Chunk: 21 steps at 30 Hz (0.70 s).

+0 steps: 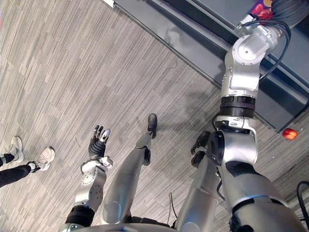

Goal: Put the gum and the chips on the shelf.

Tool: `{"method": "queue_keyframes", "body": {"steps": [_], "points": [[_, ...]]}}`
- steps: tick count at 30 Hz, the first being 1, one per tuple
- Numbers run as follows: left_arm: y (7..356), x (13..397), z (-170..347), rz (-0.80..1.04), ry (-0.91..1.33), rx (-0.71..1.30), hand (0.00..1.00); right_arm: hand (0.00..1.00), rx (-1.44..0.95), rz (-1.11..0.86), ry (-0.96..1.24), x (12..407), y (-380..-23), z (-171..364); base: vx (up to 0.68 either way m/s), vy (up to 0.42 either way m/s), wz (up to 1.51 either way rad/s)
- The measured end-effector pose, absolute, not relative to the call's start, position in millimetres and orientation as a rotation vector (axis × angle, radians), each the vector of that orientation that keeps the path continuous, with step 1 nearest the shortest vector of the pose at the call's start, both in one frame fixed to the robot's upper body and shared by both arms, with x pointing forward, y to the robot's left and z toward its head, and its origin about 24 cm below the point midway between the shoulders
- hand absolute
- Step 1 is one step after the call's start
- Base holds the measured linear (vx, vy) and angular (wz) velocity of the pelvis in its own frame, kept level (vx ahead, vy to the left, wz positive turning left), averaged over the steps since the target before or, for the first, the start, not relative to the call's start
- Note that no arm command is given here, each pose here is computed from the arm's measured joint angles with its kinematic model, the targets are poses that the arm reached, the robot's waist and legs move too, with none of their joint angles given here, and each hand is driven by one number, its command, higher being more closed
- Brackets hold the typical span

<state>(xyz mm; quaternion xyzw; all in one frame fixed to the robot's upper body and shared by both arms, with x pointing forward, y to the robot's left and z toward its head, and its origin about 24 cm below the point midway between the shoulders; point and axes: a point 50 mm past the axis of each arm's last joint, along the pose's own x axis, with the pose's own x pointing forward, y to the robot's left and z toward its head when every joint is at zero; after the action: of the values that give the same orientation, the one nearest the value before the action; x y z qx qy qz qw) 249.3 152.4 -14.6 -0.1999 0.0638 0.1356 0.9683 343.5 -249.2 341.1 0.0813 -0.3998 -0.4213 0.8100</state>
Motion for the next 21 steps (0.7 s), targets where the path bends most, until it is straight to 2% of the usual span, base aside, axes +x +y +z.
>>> {"method": "queue_keyframes", "body": {"steps": [21], "points": [[151, 249, -16, 0.257, 0.134, -0.403, 0.00, 0.00, 0.113, -0.838, -0.715, 364, -234, 303, -0.02, -0.045, -0.05]]}}
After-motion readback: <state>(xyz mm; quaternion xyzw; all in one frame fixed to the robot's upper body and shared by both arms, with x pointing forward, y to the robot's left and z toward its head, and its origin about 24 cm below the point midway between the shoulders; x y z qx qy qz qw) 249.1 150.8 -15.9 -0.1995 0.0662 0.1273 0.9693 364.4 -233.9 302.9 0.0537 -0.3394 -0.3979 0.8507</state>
